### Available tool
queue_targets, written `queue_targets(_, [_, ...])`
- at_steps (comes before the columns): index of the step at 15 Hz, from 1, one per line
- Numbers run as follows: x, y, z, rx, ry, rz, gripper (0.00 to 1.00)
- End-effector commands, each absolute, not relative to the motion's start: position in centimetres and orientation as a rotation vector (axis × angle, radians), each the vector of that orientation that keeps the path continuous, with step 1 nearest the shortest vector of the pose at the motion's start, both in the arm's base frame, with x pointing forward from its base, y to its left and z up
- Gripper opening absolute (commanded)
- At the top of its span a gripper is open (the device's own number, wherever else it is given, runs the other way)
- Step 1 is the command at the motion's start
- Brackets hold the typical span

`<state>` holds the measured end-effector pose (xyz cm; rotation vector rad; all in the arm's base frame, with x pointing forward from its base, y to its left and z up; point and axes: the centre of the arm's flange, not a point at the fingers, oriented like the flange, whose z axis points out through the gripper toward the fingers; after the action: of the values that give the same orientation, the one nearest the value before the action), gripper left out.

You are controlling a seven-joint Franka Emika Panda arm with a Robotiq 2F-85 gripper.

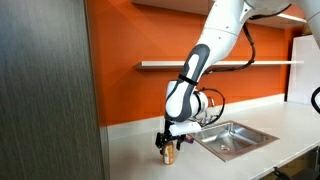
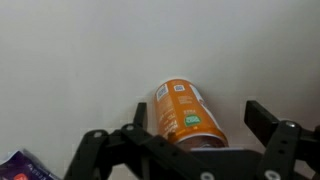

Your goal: Put the orange can on the bottom shelf above the sink.

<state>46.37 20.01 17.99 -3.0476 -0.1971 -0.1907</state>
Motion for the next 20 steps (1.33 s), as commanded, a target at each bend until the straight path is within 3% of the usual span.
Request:
queue_targets(1, [46.4,20.4,17.8,-3.053,-0.162,-0.268,1.00])
queue_targets(14, [47.1,20.2,18.1,-3.057,-0.121,-0.364,1.00])
queue_targets(15, [47.2,20.2,18.1,-3.057,-0.118,-0.365,0.75])
queue_targets(16, [47.3,20.1,18.1,-3.057,-0.116,-0.366,0.74])
queue_targets(20, [47.5,20.1,17.9,-3.052,-0.107,-0.371,0.42])
